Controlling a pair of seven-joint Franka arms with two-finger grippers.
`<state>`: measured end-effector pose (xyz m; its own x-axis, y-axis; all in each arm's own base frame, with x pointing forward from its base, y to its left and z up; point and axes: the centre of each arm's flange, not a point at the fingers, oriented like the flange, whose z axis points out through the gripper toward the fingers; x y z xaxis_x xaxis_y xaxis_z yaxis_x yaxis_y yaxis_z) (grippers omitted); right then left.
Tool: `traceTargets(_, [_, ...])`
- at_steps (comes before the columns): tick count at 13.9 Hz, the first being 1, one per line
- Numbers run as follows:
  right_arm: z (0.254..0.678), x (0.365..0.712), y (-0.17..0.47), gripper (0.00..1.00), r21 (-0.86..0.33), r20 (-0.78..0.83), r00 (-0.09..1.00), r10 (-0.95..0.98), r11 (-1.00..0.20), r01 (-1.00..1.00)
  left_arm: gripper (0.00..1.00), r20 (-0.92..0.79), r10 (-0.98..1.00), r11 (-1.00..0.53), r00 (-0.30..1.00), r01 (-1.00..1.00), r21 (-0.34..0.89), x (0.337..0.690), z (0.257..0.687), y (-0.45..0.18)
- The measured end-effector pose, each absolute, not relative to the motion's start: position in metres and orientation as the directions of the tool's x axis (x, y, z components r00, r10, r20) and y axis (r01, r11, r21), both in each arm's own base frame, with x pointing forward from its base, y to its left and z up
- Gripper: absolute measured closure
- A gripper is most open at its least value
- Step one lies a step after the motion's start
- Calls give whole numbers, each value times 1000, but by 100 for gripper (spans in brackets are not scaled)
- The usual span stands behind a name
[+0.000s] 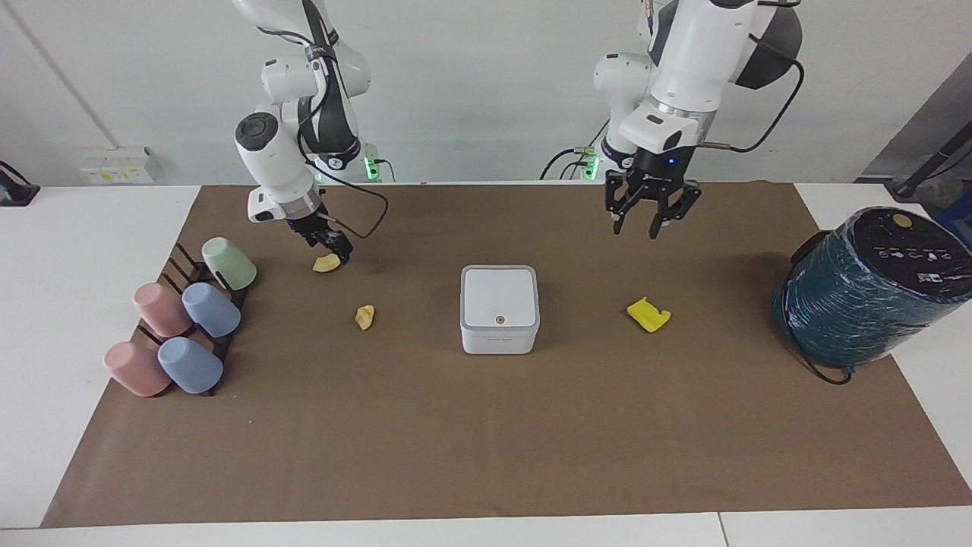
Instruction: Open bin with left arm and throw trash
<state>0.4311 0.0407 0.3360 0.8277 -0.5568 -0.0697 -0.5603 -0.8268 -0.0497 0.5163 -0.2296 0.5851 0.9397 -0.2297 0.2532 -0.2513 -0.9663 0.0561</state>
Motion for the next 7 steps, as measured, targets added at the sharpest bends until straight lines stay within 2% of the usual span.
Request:
traceTargets(2, [325, 433, 39, 0, -53, -60, 824, -563, -823, -566, 81, 296, -266, -953, 918, -297, 66, 519, 563, -260])
traceTargets(4, [313, 431, 36, 0, -47, -61, 820, -569, -819, -572, 99, 342, -302, -934, 890, -347, 80, 526, 532, -299])
traceTargets(7, [296, 424, 35, 0, -24, -87, 829, -552, -831, -556, 99, 386, -330, -913, 861, -395, 101, 531, 486, -347])
